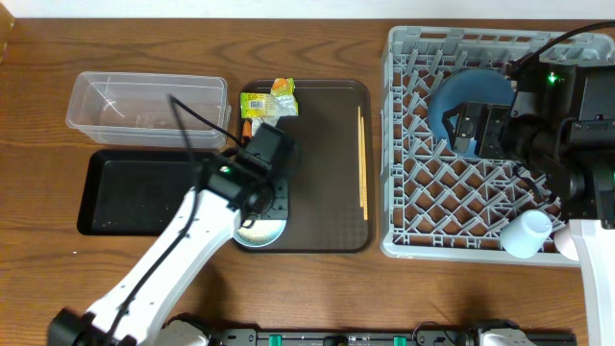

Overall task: Sort waste into correct bins and load items into the dishwasher rack
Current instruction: 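Lower left gripper to the light-blue rice bowl and grasp its rim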

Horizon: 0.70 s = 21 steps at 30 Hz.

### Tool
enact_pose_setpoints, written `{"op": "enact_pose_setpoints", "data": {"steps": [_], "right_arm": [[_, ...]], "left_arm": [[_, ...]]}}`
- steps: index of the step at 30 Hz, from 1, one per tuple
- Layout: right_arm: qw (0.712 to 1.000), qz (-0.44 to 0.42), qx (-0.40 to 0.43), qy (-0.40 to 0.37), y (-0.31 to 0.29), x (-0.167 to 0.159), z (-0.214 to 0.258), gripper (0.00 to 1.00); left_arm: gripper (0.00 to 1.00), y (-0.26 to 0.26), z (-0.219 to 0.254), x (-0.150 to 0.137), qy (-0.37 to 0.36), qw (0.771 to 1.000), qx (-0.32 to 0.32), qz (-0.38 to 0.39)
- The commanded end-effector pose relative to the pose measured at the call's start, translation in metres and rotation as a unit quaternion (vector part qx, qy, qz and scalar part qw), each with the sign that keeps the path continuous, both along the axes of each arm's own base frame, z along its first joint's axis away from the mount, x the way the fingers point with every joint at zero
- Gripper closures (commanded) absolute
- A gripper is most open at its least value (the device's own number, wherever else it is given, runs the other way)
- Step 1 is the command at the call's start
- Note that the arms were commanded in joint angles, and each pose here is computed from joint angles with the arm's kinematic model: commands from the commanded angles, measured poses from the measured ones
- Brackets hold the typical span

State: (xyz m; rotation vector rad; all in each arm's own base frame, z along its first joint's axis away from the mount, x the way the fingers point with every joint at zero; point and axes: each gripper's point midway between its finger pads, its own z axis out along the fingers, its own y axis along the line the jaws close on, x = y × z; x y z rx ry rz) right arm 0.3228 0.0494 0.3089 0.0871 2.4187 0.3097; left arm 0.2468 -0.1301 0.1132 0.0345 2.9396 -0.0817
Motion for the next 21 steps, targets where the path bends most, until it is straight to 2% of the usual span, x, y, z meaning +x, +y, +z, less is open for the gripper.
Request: {"op": "enact_pose_setpoints", "data": {"steps": [1,10,21], "right_arm": [[1.000,-0.011,0.009,0.003,-0.002,0.000,0.000,0.01],[1.000,-0.011,0.009,0.004,-0.002,0.000,0.000,0.01],[1.000,-0.014,0.011,0.010,-0.002,-0.002,-0.002,0.01]], "left_arm": [[0.62,-0.009,-0.025,-0.013,0.047,0.999,0.007,-0.028],[0.72,-0.038,-0.064,-0.019,0.086,0.993,0.024,-0.071],[0.72,-0.029,-0.073,-0.014,0.083,0.993,0.055,-0.064]]}}
